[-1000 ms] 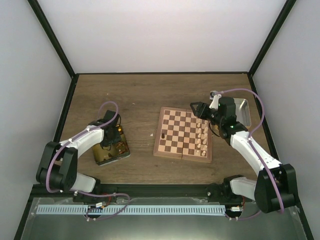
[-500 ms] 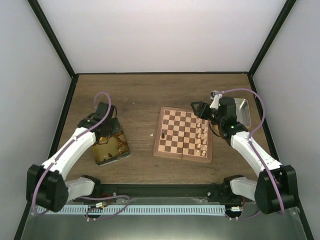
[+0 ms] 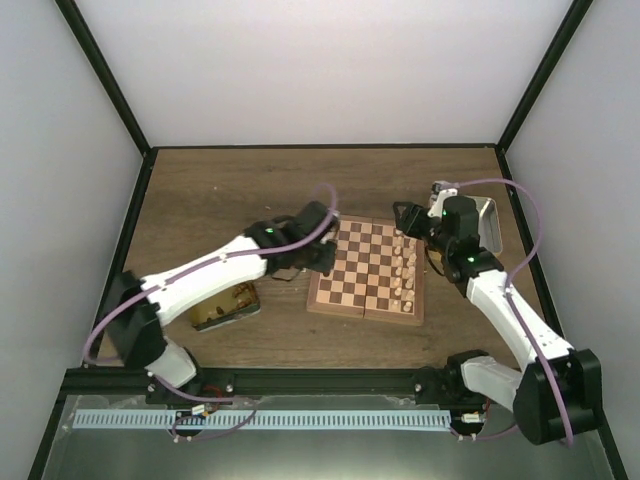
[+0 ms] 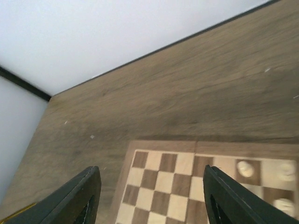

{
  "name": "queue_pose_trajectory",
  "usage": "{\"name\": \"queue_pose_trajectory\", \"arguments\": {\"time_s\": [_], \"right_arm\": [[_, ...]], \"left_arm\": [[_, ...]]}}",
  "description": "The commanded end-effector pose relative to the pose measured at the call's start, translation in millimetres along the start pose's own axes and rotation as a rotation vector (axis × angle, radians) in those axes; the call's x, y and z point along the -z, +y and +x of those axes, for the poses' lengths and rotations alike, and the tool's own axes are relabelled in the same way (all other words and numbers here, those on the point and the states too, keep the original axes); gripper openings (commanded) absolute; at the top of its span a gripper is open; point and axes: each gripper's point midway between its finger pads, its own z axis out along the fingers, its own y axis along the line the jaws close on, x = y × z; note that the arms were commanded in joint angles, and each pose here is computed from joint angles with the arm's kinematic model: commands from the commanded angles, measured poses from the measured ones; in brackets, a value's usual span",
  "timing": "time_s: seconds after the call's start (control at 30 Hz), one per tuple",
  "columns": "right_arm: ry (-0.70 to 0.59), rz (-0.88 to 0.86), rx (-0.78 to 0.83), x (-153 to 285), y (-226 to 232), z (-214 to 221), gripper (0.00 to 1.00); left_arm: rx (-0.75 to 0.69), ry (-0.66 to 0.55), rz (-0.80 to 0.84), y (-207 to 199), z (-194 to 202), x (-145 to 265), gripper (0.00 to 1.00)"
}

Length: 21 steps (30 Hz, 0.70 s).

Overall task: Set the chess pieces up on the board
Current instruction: Place the chess piece on the chessboard.

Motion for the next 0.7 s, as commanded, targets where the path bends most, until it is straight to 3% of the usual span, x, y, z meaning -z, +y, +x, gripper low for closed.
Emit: {"name": "queue_pose_trajectory", "arguments": {"time_s": [0.0,0.2,0.37,0.67], "right_arm": [[-0.216,0.159,0.052,34,-8,-51,0.63],[-0.426,0.356,-0.017,84,-38,-75,0.66],[-0.537,0.358,-0.037,110,-39,-82,0.69],[-0.458,0.31,-0.016,92,-33,-72,0.72]], "left_arm": [[-0.145,0.054,-0.008,-46,-1,-26,0.07],[-0.178,0.15,-0.026,-67,12,-64,0.07],[-0.197,0.2,-0.031,-67,24,-82,0.09],[-0.18,0.236,-0.146,-40,29,-110,0.09]]}}
